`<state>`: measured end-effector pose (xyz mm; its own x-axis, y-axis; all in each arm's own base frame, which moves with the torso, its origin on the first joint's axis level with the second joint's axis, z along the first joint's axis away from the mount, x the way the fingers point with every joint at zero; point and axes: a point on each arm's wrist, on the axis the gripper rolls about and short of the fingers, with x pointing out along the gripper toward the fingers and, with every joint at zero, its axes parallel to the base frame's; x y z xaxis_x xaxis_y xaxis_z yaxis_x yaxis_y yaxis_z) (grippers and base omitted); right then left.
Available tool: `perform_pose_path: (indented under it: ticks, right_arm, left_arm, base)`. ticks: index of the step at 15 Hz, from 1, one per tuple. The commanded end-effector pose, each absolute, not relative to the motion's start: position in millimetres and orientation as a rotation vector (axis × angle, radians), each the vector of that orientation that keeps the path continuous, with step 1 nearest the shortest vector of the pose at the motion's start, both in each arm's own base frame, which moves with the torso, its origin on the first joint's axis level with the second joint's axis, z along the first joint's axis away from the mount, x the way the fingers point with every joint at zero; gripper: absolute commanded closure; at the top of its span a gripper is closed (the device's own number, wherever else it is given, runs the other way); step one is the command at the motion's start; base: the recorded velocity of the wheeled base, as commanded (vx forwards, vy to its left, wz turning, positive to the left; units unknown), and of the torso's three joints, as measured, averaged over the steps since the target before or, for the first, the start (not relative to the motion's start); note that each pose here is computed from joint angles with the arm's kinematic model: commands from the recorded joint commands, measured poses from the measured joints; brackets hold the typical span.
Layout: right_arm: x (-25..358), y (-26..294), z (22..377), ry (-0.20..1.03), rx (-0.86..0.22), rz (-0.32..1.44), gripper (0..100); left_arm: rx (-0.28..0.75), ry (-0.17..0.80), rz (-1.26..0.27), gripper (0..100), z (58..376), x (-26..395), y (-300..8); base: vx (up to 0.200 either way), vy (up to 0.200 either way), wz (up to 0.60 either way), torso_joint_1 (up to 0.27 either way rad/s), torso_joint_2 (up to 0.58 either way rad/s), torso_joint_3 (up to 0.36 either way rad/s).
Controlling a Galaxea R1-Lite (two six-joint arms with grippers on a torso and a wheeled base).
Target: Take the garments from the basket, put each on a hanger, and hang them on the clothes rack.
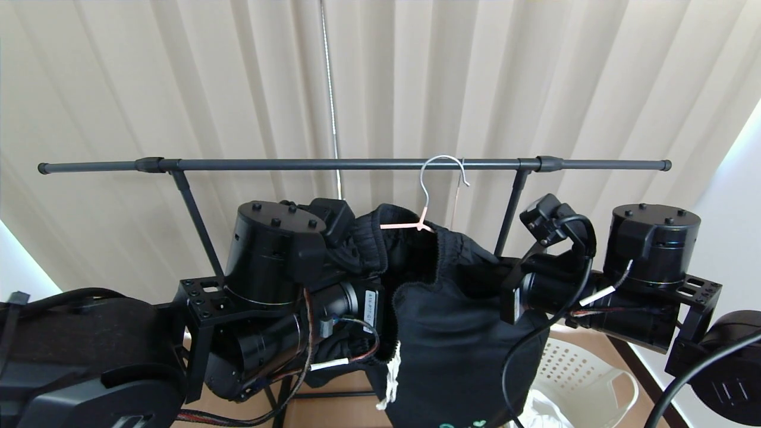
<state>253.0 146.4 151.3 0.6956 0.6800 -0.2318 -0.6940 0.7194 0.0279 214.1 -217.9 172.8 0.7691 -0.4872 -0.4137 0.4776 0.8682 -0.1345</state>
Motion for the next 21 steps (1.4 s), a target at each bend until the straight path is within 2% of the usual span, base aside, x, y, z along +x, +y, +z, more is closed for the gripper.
perform_pose_path:
  ticks: [1, 4, 5, 18, 21]
  right_arm:
    - [249.8, 145.2, 151.1, 0.230, -0.066, 0.769, 100]
    - [248.6, 144.5, 153.0, 0.224, -0.066, 0.769, 100]
    - [248.2, 144.3, 153.8, 0.221, -0.065, 0.770, 100]
    - [247.1, 143.6, 155.1, 0.215, -0.064, 0.770, 100]
    - [248.7, 144.0, 153.7, 0.219, -0.065, 0.768, 100]
  left_arm:
    - [-0.016, 0.464, -0.521, 100, 169.1, 215.9, -219.5]
    - [-0.013, 0.466, -0.519, 100, 166.2, 217.3, -221.0]
    - [-0.013, 0.465, -0.519, 0, 166.0, 217.6, -221.2]
    - [-0.036, 0.413, -0.534, 0, 161.7, 210.8, -225.1]
    - [-0.038, 0.395, -0.564, 0, 169.6, 188.5, -212.1]
  base:
    - [0.000, 0.000, 0.00, 0.000, 0.00, 0.000]
    - [0.000, 0.000, 0.00, 0.000, 0.00, 0.000]
    - [0.000, 0.000, 0.00, 0.000, 0.00, 0.000]
    - [0.000, 0.000, 0.00, 0.000, 0.00, 0.000]
    - [0.000, 0.000, 0.00, 0.000, 0.00, 0.000]
